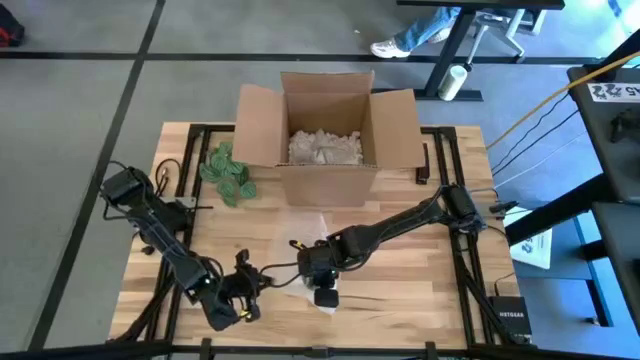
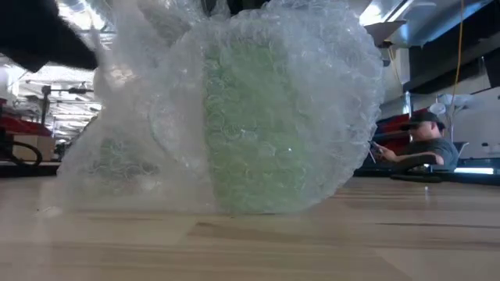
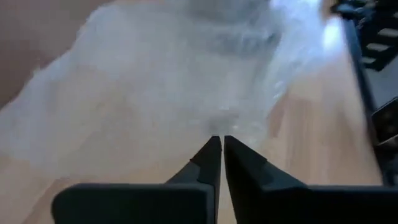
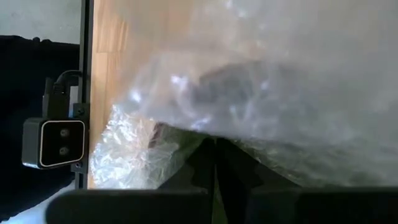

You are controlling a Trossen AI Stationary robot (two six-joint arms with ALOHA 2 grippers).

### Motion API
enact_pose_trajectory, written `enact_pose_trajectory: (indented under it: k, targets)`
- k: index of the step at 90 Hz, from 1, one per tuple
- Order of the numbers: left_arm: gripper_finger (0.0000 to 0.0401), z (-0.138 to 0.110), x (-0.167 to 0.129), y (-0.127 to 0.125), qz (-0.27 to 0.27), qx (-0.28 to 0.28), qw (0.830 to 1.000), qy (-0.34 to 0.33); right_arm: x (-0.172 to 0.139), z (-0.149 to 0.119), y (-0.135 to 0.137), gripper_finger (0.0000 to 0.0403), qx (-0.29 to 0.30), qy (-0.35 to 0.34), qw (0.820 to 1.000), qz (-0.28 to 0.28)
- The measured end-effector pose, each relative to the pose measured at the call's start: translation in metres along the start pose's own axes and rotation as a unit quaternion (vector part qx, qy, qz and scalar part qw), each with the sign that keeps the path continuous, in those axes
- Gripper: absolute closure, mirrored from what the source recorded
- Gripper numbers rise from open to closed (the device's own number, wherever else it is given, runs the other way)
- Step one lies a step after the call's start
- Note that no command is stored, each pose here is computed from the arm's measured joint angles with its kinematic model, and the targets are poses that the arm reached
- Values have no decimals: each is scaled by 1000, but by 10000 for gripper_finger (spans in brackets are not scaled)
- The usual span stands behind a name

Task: Wrap mug
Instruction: Wrap the green mug in bubble wrap

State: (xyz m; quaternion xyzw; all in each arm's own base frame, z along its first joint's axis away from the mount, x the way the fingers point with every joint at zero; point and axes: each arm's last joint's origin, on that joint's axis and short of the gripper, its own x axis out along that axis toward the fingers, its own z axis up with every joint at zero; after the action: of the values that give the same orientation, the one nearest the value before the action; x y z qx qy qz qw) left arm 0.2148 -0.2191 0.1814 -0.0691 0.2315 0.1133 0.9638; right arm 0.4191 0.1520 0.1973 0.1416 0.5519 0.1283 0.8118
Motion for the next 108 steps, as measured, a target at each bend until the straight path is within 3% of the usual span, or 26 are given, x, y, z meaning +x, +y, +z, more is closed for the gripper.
enact_pose_trajectory:
  k: [23,40,62,84,108]
  targets:
    - [401,29,10,-8,-33,46,995,-81,0,0,0,403,0,-1,1000,0]
    - [401,32,20,-1,-33,38,996,-68,0,0,0,403,0,-2,1000,0]
    - [401,29,3,-8,2,37,994,-104,0,0,0,403,0,-2,1000,-6]
    - [401,32,1,-11,0,37,993,-111,0,1,-1,403,-1,-9,1000,-15]
    - [401,40,17,-1,-20,14,996,-84,0,4,1,394,-18,-27,999,-7]
